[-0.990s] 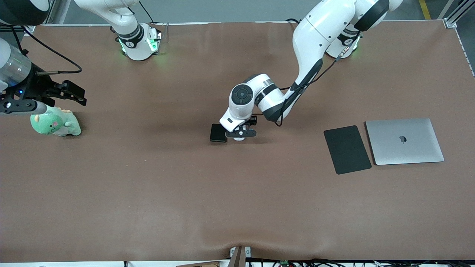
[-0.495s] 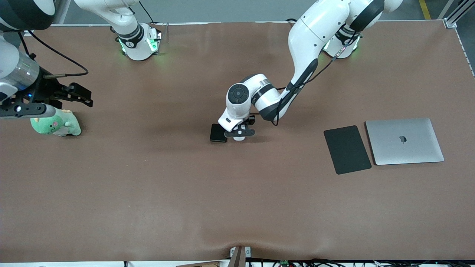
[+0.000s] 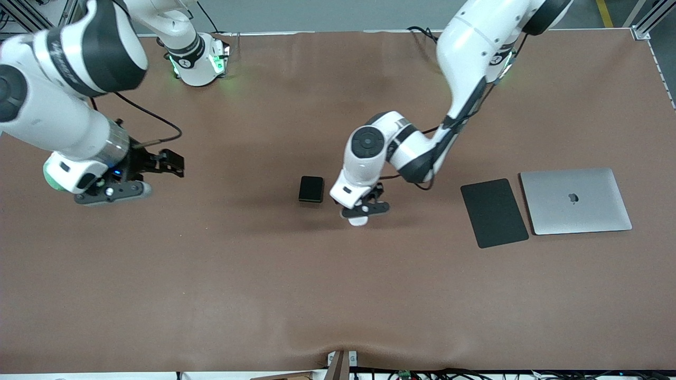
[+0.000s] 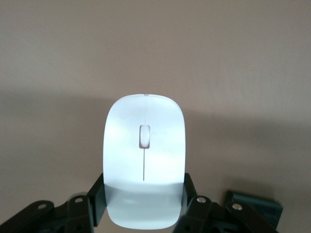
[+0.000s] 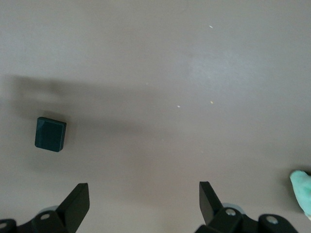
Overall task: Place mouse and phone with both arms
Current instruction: 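Carry the mouse to the mousepad while the right gripper reaches the phone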
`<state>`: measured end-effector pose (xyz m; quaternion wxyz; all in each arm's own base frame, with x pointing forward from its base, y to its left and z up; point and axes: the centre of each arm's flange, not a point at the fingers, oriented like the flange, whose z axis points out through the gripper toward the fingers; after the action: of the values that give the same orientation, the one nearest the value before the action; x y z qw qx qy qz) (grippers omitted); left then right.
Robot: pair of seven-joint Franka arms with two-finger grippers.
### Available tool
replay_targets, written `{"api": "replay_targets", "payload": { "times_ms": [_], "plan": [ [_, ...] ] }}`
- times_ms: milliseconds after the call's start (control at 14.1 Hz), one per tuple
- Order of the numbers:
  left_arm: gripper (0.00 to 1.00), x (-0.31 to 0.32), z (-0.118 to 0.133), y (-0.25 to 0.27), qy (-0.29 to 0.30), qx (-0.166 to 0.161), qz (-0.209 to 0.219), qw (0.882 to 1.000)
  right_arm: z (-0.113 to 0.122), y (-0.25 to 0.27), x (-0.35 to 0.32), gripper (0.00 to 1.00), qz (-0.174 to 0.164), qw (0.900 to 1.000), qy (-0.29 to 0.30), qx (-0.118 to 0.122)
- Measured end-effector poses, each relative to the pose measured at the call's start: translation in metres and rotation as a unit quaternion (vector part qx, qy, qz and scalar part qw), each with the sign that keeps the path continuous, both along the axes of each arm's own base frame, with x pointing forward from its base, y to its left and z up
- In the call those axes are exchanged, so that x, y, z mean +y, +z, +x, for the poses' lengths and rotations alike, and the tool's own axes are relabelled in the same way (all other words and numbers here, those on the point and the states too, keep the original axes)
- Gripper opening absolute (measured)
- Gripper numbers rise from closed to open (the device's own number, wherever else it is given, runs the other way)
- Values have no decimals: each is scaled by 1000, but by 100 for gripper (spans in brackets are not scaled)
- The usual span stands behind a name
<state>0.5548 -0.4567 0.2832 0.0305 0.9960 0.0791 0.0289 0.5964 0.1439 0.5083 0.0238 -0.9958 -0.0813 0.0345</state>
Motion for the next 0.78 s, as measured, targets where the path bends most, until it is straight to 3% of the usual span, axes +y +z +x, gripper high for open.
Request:
{"api": "replay_targets", "payload": {
  "times_ms": [424, 778],
  "plan": [
    [63, 109, 40, 121, 15, 2, 50, 999, 17, -97, 69, 100, 9, 999, 34, 37],
    [63, 232, 72, 148, 37, 30, 77, 996, 39, -179, 120, 100, 19, 998, 49, 28]
  ]
}}
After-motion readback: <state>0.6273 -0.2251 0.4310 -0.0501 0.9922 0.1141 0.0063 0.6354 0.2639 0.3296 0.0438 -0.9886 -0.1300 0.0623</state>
